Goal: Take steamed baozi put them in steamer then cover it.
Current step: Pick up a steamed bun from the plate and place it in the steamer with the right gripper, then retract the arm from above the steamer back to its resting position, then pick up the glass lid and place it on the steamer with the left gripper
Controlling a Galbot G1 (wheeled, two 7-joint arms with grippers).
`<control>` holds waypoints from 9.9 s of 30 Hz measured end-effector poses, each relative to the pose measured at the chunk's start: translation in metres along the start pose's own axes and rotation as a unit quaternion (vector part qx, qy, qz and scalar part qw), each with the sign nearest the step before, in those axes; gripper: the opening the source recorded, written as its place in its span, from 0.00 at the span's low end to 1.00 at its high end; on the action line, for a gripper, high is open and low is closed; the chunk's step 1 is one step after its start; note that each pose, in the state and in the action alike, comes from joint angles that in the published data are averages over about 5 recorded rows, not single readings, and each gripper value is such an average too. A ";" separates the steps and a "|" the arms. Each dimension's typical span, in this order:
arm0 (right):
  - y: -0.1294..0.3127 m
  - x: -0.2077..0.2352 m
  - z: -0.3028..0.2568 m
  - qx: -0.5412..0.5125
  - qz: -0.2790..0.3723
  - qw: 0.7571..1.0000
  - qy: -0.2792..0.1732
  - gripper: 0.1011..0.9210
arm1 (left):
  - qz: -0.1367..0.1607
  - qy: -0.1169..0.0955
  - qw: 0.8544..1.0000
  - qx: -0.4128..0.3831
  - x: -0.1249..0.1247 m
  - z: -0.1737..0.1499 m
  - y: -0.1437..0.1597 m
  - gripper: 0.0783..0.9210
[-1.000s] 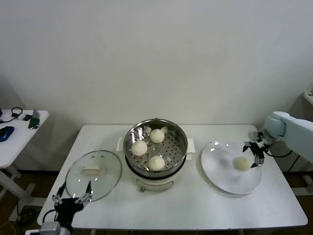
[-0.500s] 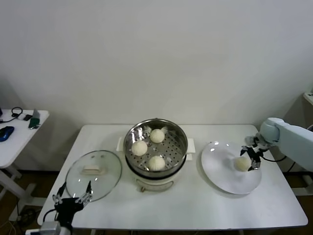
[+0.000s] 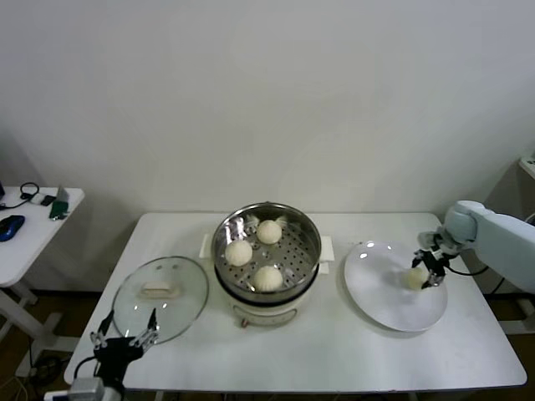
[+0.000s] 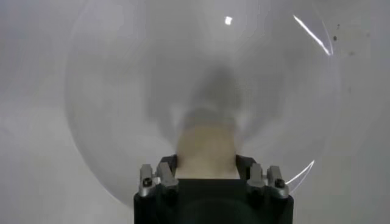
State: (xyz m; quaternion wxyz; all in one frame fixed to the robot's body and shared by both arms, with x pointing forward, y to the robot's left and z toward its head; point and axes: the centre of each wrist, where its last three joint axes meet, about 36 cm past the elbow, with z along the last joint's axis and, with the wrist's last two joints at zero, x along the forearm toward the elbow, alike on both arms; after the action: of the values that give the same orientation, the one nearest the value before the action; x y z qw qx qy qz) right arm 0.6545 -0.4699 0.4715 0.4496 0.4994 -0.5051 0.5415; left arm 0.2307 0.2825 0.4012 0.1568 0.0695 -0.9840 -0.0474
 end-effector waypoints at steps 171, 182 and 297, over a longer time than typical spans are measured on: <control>0.422 -0.156 -0.155 -0.565 0.439 0.540 -0.442 0.88 | -0.080 -0.146 0.746 -0.645 -0.139 0.139 0.036 0.88; 0.434 -0.163 -0.159 -0.568 0.446 0.539 -0.433 0.88 | -0.081 -0.146 0.730 -0.662 -0.168 0.136 0.039 0.88; 0.418 -0.190 -0.159 -0.549 0.501 0.523 -0.418 0.88 | -0.061 -0.148 0.752 -0.639 -0.119 -0.092 -0.268 0.06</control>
State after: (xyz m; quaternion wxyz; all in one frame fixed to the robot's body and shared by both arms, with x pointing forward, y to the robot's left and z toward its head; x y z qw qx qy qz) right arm 0.2450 -0.3437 0.2427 0.0272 -0.0127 -0.9993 0.0221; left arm 0.4039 0.0301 0.4214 0.0140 0.0052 -0.7286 -0.6848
